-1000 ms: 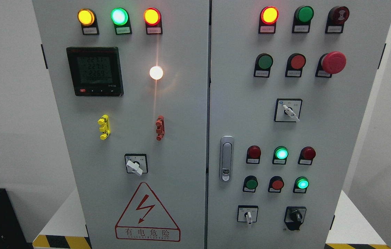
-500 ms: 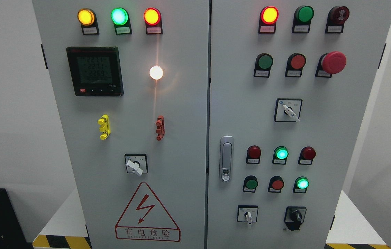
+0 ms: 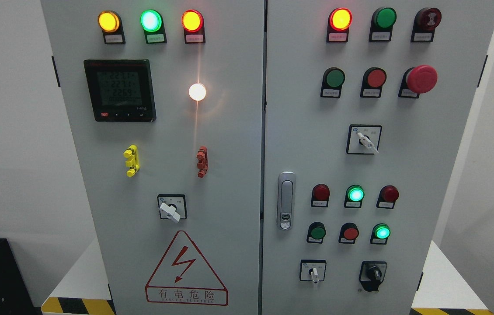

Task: Flip black knob to close circuit

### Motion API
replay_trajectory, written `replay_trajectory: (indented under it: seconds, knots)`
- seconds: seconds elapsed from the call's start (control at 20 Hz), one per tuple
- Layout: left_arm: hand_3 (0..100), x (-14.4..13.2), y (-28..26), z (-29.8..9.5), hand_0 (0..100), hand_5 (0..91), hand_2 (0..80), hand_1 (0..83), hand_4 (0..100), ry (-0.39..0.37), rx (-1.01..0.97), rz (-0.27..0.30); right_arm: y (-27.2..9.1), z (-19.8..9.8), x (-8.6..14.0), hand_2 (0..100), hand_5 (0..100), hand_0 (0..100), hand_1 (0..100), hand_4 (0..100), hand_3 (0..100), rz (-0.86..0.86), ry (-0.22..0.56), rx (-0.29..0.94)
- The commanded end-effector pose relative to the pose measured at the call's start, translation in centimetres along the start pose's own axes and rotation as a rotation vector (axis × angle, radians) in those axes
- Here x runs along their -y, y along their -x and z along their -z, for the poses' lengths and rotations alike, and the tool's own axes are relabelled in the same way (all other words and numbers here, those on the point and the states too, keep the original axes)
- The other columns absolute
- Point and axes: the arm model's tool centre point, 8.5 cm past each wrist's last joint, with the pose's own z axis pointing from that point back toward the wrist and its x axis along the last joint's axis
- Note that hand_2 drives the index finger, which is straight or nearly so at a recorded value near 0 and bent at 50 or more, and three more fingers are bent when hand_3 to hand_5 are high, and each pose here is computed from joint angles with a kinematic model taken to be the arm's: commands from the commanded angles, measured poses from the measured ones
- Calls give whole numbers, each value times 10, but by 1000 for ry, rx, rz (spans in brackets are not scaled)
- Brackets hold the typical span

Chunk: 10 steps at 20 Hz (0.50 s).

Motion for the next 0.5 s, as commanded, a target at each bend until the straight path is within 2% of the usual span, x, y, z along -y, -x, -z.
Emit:
replay_trajectory:
  seconds: [0.0,0.25,0.45]
  knots:
    - [0,0,0,0,120,0,0,556,0,2,1,-1,-42,3,0,0,0,0,113,0,0,-83,1,109]
    - [0,0,0,0,120,0,0,556,0,2,1,1,-90,-2,7,0,0,0,113,0,0,-168,31,237]
    - [0,0,0,0,120,0,0,556,0,2,1,-1,-125,-11,27,0,0,0,108,0,5,-297,114,322]
